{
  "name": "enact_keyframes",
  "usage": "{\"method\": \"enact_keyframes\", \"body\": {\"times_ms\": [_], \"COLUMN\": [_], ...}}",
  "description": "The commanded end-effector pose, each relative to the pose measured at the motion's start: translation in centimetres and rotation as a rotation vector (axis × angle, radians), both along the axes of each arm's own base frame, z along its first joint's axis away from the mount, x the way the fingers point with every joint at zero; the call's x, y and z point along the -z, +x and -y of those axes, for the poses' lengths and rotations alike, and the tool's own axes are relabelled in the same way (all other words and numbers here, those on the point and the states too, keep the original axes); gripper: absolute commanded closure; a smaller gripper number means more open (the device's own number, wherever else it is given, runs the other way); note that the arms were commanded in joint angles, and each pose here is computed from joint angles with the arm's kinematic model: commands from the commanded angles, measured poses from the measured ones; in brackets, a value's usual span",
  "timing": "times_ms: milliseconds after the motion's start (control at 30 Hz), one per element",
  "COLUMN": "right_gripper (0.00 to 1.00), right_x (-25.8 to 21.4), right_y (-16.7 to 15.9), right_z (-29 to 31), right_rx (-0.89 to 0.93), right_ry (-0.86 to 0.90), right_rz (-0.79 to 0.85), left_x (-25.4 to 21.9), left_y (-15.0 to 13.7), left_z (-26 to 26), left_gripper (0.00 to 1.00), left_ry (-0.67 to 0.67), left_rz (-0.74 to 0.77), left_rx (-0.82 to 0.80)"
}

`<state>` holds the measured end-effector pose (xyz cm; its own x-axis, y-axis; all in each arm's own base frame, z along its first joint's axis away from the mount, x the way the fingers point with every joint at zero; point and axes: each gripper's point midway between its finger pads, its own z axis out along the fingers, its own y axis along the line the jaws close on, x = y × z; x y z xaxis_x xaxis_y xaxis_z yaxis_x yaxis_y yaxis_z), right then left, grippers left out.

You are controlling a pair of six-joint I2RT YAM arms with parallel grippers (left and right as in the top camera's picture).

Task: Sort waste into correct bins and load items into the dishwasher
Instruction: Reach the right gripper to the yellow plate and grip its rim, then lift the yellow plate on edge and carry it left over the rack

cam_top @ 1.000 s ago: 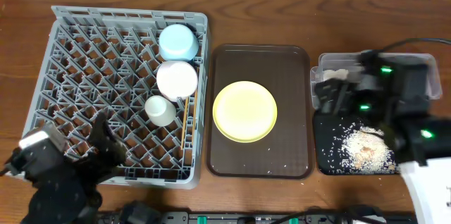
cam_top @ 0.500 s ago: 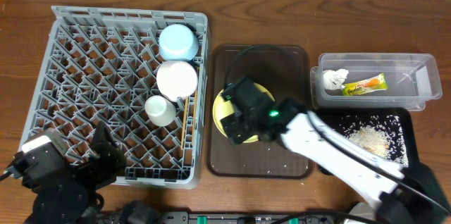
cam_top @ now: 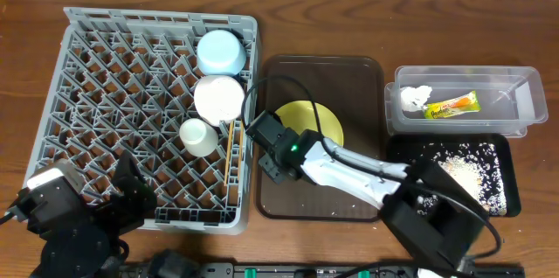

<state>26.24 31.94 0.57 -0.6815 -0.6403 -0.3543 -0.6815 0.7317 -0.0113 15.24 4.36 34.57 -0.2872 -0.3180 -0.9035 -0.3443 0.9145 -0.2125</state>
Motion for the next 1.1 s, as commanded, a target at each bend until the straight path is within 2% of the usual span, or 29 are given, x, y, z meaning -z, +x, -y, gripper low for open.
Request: {"method": "enact_keyframes", "body": {"times_ms": [0,33,100,233,300,467,567,667,867,933,1067], "right_gripper": [0.76,0.8,0.99,0.99,0.99,0.99,0.99,0.99,0.99,0.99,0.99], "right_x": [1.5,1.8,2.3,2.0,1.1,-5.1,-10.9,-17.4,-29.5,-32.6,-36.3], "right_y": [0.3,0.5,0.8,0.7,1.0,2.7,4.3,5.5,6.8,7.6,8.6], "right_z": [0.4,0.7,1.5,3.1,3.9,4.1,4.5,4.0,2.1,1.7,0.5], "right_rx": [-0.015,-0.01,0.003,0.027,0.114,0.239,0.343,0.385,0.269,0.234,0.172], "right_ry": [-0.056,-0.072,-0.116,-0.184,-0.187,-0.053,0.119,0.414,1.04,1.191,1.361], "right_rz": [0.021,0.025,0.044,0.05,0.065,0.152,0.212,0.195,0.052,0.037,0.089], "left_x": [-0.4,-0.4,-0.4,-0.4,-0.4,-0.4,-0.4,-0.4,-0.4,-0.4,-0.4], "left_y": [-0.2,-0.2,-0.2,-0.2,-0.2,-0.2,-0.2,-0.2,-0.2,-0.2,-0.2], "left_z": [-0.4,-0.4,-0.4,-0.4,-0.4,-0.4,-0.4,-0.4,-0.4,-0.4,-0.4], "left_gripper": [0.02,0.02,0.02,0.02,0.02,0.02,0.02,0.02,0.02,0.02,0.02], "left_ry": [-0.006,-0.006,-0.006,-0.006,-0.006,-0.006,-0.006,-0.006,-0.006,-0.006,-0.006], "left_rz": [0.015,0.015,0.015,0.015,0.015,0.015,0.015,0.015,0.015,0.015,0.015], "left_rx": [-0.022,-0.022,-0.022,-0.022,-0.022,-0.022,-0.022,-0.022,-0.022,-0.022,-0.022]}}
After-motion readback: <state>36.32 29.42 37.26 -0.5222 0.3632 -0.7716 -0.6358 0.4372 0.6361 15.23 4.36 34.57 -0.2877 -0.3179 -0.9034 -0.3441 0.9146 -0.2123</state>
